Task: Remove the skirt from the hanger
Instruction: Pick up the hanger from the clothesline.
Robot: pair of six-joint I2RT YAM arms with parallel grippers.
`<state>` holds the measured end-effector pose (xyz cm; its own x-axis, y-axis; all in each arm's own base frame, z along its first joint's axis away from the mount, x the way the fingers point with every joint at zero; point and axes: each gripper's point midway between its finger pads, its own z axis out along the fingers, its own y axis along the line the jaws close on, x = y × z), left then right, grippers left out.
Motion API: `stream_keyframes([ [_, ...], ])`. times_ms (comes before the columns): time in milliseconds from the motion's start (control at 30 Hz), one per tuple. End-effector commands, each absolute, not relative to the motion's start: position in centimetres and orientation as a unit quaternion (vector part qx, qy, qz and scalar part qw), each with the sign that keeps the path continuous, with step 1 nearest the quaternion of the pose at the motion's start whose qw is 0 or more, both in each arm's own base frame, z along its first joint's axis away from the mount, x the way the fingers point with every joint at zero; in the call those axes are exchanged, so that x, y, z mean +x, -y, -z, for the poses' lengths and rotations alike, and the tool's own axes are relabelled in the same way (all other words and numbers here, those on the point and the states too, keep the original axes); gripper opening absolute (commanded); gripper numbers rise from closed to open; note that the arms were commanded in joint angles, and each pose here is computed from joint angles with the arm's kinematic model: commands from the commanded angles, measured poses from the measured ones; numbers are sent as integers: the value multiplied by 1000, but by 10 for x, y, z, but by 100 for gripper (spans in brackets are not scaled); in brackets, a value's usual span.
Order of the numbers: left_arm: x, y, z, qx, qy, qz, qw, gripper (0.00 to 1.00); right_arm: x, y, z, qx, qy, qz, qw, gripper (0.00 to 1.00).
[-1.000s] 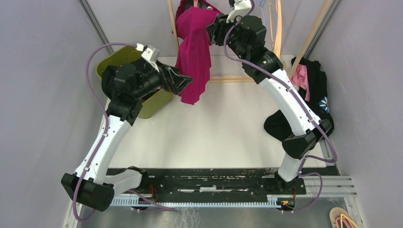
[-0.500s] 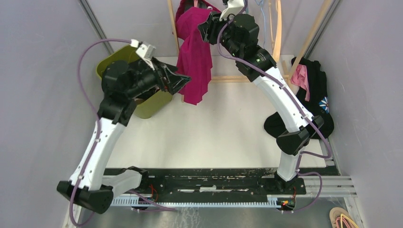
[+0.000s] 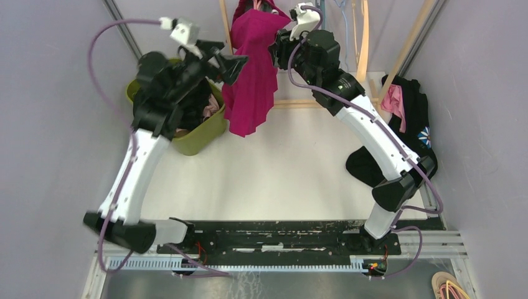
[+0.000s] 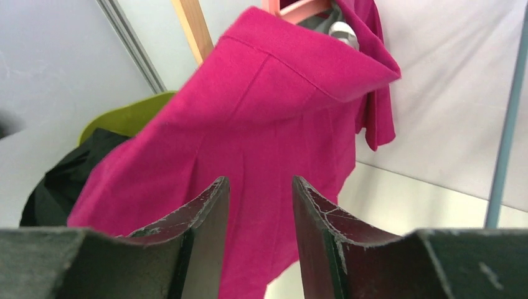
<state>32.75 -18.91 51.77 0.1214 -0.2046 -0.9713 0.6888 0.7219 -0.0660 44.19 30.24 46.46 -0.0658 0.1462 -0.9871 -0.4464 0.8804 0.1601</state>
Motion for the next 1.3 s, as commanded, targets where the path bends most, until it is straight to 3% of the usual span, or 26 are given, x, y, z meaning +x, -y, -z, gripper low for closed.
stream_keyframes([
  [0,399,202,-513,211,-586,268,735,100,418,-278,-504,-104,-658,-213,715,47],
  [300,471,212,-516,202,-584,228,752,99,405,-257,-491,-118,-661,-175,720,48],
  [567,481,217,-523,196,-572,241,759,99,410,-255,-486,-118,-663,-161,722,48],
  [833,505,222,-490,193,-595,234,745,99,412,-258,-485,-113,-665,-168,719,48],
  [1033,490,252,-493,197,-576,315,728,99,413,-258,-482,-114,-667,-165,717,48],
  [1267,418,315,-514,239,-530,458,672,99,416,-261,-481,-115,-668,-167,716,48],
])
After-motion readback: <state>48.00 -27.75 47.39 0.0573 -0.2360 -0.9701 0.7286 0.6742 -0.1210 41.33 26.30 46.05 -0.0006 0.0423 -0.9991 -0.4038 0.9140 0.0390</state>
